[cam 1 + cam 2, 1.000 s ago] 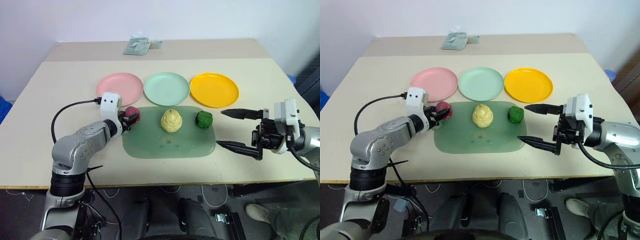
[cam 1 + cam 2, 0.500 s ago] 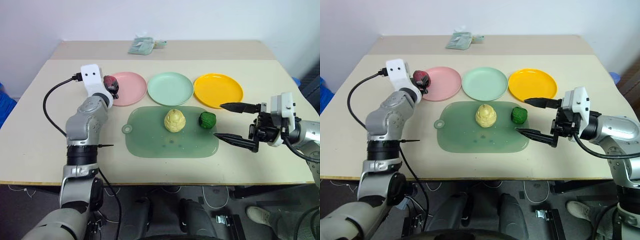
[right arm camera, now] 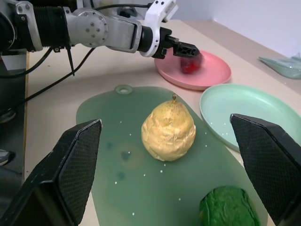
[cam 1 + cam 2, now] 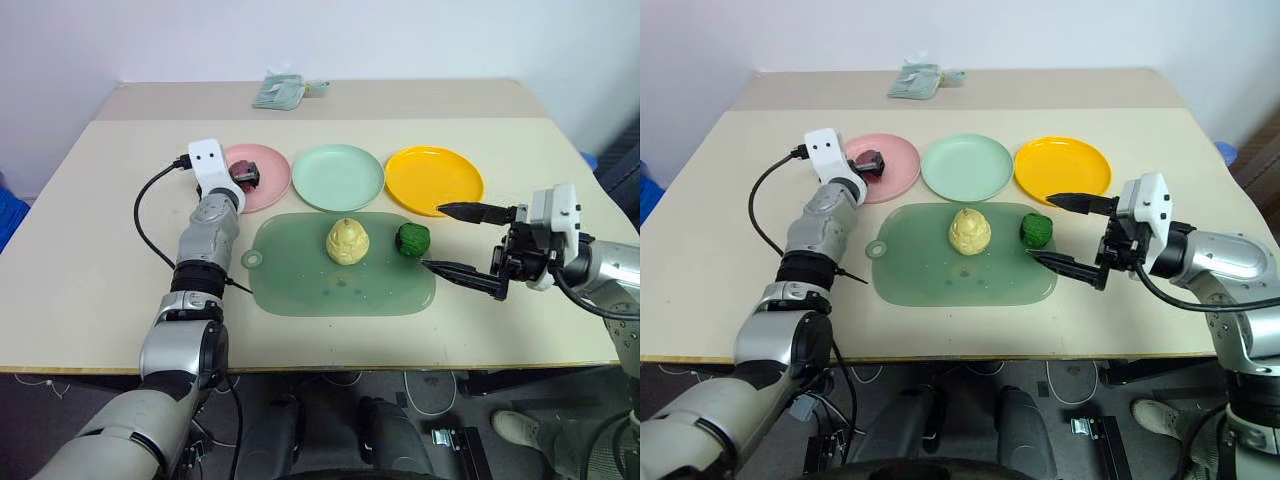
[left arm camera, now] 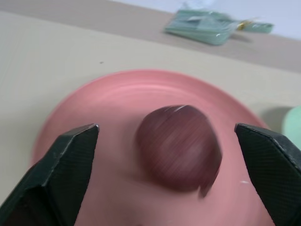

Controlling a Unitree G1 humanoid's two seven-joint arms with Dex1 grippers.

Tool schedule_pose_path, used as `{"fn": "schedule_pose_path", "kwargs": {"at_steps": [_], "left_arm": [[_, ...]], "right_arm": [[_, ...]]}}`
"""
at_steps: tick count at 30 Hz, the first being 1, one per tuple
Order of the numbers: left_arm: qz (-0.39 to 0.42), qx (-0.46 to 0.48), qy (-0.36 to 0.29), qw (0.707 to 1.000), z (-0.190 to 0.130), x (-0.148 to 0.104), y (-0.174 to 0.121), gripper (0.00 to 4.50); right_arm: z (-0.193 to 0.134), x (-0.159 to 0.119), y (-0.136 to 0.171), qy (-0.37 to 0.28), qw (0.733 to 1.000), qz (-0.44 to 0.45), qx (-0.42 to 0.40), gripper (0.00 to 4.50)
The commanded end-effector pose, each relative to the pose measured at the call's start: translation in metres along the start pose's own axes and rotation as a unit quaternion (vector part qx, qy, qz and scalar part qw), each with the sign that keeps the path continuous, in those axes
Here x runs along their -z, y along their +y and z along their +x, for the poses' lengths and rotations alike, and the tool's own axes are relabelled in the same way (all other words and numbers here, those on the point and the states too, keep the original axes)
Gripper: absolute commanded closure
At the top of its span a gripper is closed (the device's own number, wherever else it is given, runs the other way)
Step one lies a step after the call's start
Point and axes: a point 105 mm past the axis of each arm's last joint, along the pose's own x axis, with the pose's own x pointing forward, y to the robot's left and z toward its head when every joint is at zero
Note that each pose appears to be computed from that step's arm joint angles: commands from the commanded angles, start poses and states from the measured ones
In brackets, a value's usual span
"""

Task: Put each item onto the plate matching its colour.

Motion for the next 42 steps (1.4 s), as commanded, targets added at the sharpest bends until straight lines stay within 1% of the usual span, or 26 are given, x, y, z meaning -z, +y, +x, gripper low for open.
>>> {"fn": "schedule_pose_path", "kwargs": {"at_steps": [1,4,5,7,9,10,14,17,19,22,28,36,42], "left_arm": [[-0.005,0.090,-0.063,0.994,-0.027,-0.036,-0.022,0.03],[-0.010,0.179,-0.096,0.979,-0.065,-0.051,-0.039,0.03],[-0.009,0.191,-0.101,0.976,-0.072,-0.053,-0.041,0.03],[0.021,0.224,-0.113,0.968,-0.093,-0.054,-0.037,0.03],[0.052,0.301,-0.091,0.948,-0.123,-0.047,-0.030,0.03],[0.057,0.324,-0.080,0.941,-0.131,-0.045,-0.027,0.03],[0.125,0.432,-0.026,0.893,-0.175,-0.037,0.004,0.03],[0.156,0.472,-0.002,0.868,-0.193,-0.036,0.016,0.03],[0.183,0.506,0.021,0.843,-0.209,-0.032,0.024,0.03],[0.205,0.535,0.048,0.819,-0.225,-0.027,0.032,0.03],[0.202,0.555,0.073,0.804,-0.247,-0.030,0.039,0.03],[0.196,0.555,0.084,0.804,-0.262,-0.027,0.047,0.03],[0.190,0.555,0.085,0.805,-0.268,-0.024,0.043,0.03]], "right_arm": [[0.005,-0.008,0.001,-0.008,1.000,-0.012,-0.005,0.00],[0.014,-0.007,0.002,-0.007,1.000,-0.011,-0.011,0.00],[0.015,-0.007,0.002,-0.007,1.000,-0.011,-0.011,0.00],[0.022,-0.008,0.002,-0.008,1.000,-0.009,-0.016,0.00],[0.034,-0.006,0.001,0.002,1.000,-0.004,-0.019,0.00],[0.038,-0.005,0.000,0.007,1.000,-0.001,-0.020,0.00],[0.060,0.003,-0.006,0.026,0.999,0.014,-0.015,0.00],[0.070,0.008,-0.009,0.034,0.999,0.019,-0.016,0.00],[0.079,0.015,-0.012,0.041,0.999,0.024,-0.018,0.00],[0.088,0.022,-0.011,0.042,0.998,0.032,-0.031,0.00],[0.101,0.034,-0.017,0.044,0.997,0.049,-0.044,0.00],[0.117,0.039,-0.021,0.042,0.995,0.060,-0.067,0.00],[0.126,0.043,-0.019,0.042,0.993,0.069,-0.088,0.00]]}}
